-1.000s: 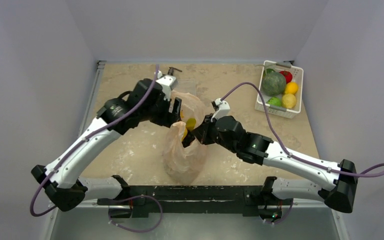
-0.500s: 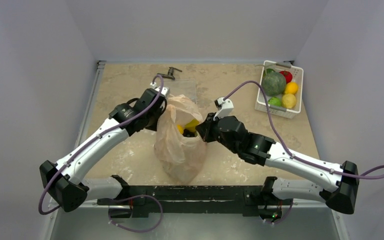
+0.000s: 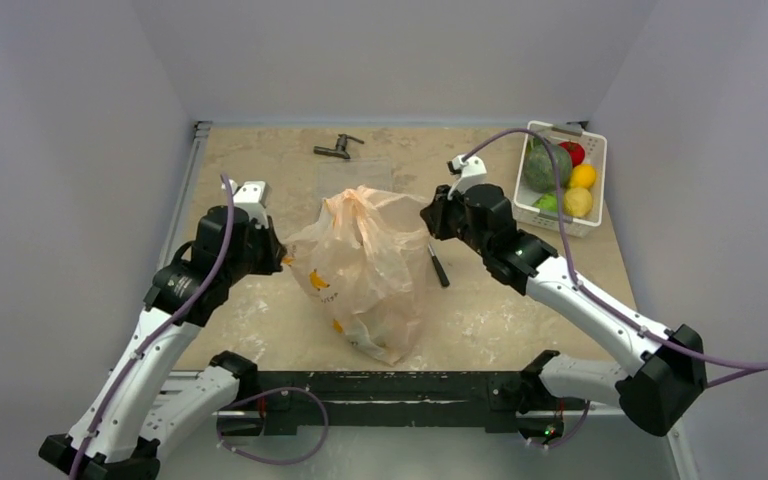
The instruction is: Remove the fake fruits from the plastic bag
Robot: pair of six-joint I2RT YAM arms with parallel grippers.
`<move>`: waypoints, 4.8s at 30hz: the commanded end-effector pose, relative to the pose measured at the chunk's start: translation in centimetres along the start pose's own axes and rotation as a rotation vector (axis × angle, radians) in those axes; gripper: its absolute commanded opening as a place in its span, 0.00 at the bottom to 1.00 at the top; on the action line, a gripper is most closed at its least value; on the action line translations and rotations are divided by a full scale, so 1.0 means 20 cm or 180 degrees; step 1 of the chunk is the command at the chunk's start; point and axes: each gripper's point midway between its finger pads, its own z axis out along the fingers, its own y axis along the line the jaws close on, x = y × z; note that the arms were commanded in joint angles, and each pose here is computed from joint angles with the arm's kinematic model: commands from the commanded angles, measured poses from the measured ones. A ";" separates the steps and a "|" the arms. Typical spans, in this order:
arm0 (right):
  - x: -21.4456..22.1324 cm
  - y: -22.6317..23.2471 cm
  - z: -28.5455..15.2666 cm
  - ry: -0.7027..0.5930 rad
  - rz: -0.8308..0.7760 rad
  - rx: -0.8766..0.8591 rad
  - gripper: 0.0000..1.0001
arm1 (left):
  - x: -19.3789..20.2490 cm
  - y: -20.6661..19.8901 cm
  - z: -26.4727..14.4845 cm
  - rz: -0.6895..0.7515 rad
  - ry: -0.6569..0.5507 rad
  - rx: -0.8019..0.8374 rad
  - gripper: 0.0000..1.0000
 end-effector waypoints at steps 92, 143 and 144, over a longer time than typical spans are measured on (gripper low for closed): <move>1.20 0.78 -0.80 0.2115 -0.0288 -0.2669 0.68 | 0.68 -0.34 0.04 -0.0188 0.1061 0.0850 0.00; 1.10 0.51 -0.42 0.1492 0.0108 -0.0922 0.40 | 1.02 -0.31 0.24 -0.0554 0.1451 0.0714 0.00; 1.06 0.52 -0.44 0.1447 0.0114 -0.0972 0.44 | 0.99 -0.32 0.22 -0.0550 0.1421 0.0737 0.00</move>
